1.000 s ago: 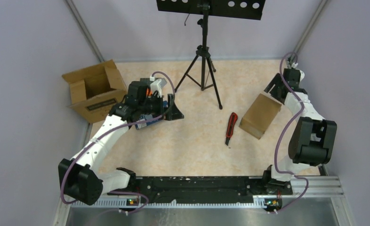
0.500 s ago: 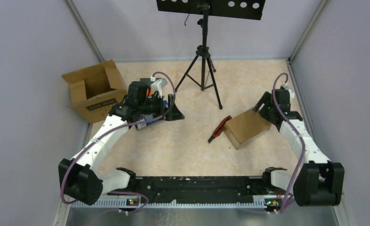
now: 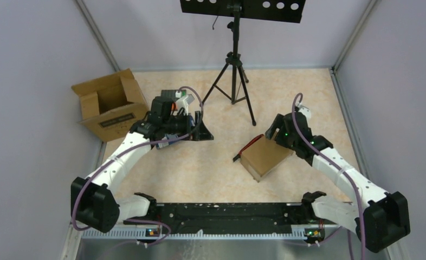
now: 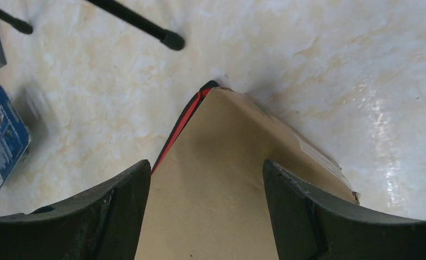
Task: Unpack the express box
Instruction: Move the express box to the center of the board.
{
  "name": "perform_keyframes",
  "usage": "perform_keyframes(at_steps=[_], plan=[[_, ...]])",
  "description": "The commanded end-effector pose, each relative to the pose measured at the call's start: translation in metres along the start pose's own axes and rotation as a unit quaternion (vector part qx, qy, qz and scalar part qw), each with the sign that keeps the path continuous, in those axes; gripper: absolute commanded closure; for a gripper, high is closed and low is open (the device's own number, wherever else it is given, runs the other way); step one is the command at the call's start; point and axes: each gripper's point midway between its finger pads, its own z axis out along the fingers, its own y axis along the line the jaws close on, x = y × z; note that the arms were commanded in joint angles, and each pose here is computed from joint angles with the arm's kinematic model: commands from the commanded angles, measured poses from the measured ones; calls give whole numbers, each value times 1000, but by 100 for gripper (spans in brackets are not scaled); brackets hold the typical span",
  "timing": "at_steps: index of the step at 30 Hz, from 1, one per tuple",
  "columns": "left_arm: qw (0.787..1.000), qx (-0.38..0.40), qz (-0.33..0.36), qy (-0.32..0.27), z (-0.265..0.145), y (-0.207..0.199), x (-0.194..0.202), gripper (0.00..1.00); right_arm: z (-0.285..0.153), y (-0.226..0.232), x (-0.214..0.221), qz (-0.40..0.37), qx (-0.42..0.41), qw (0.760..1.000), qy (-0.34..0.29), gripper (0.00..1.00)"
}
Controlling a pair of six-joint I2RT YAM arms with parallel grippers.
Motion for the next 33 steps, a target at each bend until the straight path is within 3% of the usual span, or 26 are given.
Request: perform_keyframes(at_steps=[1, 8, 13, 19, 25, 29, 33], plan=[[1000, 12, -2, -4, 7, -1, -1, 2, -3, 12, 25, -6, -2, 1000, 25, 26], [1000, 5, -19, 8, 14, 7, 7, 2, -14, 37, 21, -18, -22, 999, 19, 25], [1000, 6, -21, 14, 16, 10, 14, 2, -40, 26, -7, -38, 23, 999, -7, 21], [999, 28, -13, 20, 25, 3, 14, 2, -68, 4, -9, -26, 53, 998, -6, 20], [998, 53, 14, 32, 70, -19, 1, 2, -75, -23, 8, 9, 78, 997, -7, 20], [995, 72, 19, 65, 113, -29, 5, 6, -71, -32, 5, 34, 86, 995, -36, 19], [991, 88, 36, 96, 143, -48, 15, 11, -58, -30, 19, 53, 73, 996, -24, 21]])
